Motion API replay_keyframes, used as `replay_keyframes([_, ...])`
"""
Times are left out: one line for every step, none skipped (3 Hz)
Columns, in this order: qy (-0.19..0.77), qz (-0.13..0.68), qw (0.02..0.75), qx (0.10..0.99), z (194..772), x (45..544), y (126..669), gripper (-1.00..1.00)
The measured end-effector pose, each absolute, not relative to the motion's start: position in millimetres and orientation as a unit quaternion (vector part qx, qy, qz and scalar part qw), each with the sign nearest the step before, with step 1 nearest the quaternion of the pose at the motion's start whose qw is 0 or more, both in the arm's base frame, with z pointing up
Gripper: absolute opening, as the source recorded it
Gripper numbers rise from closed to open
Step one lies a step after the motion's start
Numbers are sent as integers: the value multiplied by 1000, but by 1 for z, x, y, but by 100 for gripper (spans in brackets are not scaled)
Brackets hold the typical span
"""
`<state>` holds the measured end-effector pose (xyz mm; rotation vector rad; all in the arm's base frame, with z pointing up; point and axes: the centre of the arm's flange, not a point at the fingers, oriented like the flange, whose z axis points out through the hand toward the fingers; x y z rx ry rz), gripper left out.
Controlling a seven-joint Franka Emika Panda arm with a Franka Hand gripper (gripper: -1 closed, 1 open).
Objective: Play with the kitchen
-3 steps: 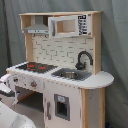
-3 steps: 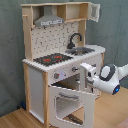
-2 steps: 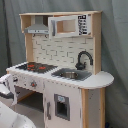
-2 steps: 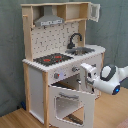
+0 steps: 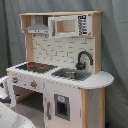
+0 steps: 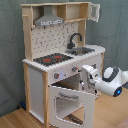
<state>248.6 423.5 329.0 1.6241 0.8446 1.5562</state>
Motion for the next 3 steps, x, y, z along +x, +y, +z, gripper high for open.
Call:
replay_keyframes([324,588,381,636,327,243,420,100])
replay_keyframes([316,573,404,640,329,239,419,100])
replay_keyframes([367,558,412,620,312,207,427,100])
